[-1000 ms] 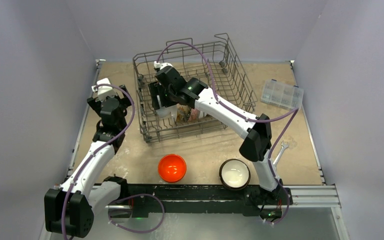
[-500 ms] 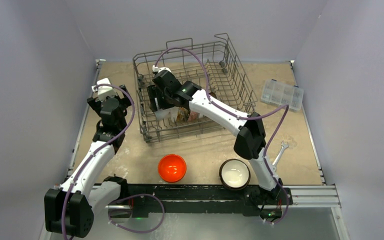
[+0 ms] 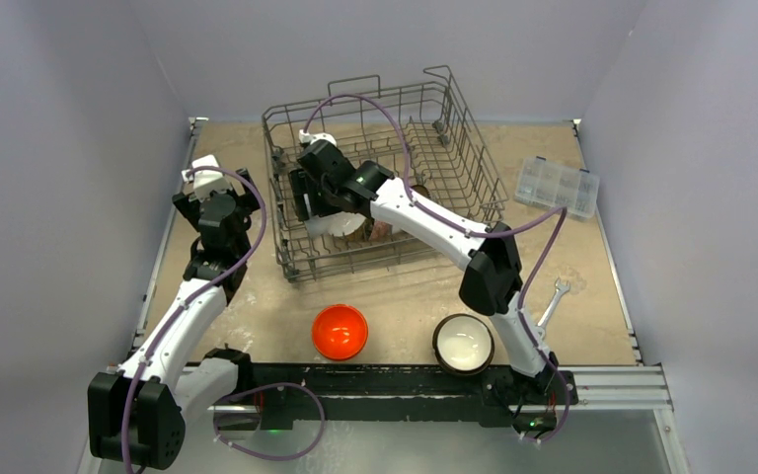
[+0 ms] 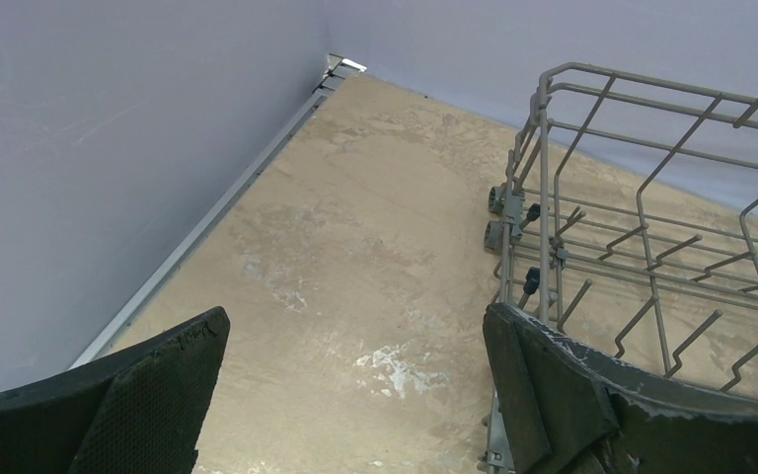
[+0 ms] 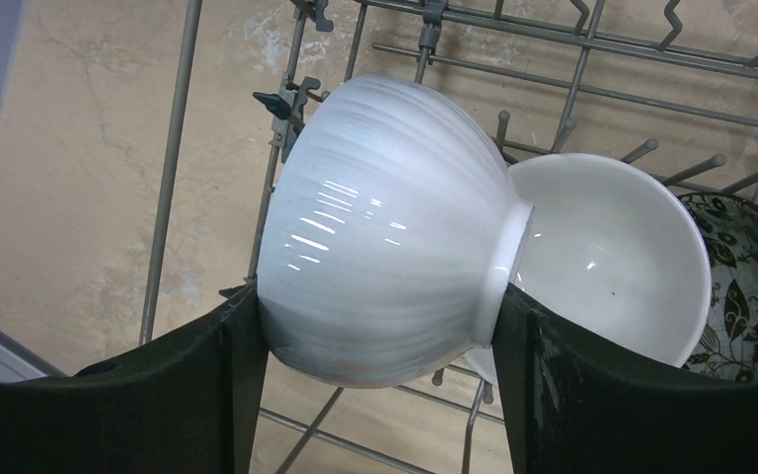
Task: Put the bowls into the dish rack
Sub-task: Place the bowl in the dish rack.
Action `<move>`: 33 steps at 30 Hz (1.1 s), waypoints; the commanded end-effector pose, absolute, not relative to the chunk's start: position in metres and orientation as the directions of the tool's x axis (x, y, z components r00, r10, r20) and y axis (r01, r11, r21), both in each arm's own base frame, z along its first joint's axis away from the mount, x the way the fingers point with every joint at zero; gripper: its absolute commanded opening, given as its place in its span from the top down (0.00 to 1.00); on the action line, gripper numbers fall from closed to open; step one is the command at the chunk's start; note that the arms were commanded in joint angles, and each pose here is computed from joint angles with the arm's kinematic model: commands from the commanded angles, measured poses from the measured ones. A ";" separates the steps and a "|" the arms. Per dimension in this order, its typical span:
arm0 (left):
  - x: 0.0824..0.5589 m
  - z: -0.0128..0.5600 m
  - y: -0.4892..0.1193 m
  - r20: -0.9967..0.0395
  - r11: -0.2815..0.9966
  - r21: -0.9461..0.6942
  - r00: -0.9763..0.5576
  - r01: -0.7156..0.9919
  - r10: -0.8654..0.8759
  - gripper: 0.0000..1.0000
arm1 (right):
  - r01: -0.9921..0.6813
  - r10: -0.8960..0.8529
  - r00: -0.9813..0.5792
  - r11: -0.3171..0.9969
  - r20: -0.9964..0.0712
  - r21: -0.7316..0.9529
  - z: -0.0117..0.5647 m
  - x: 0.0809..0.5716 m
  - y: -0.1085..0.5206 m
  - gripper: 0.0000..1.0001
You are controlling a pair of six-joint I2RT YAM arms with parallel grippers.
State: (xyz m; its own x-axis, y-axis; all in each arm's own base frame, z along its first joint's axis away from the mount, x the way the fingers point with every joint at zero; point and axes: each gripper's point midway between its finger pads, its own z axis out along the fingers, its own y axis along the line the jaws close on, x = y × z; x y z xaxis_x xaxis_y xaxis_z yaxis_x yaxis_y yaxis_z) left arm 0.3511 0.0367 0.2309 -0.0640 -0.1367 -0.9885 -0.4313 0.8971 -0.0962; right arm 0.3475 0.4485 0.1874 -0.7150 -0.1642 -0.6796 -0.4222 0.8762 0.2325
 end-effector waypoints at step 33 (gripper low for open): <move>0.352 0.244 0.038 -0.991 0.899 -0.118 -0.011 -0.422 -0.136 0.01 | -0.493 -0.112 -0.716 0.780 -0.689 0.385 0.231 0.337 0.447 0.02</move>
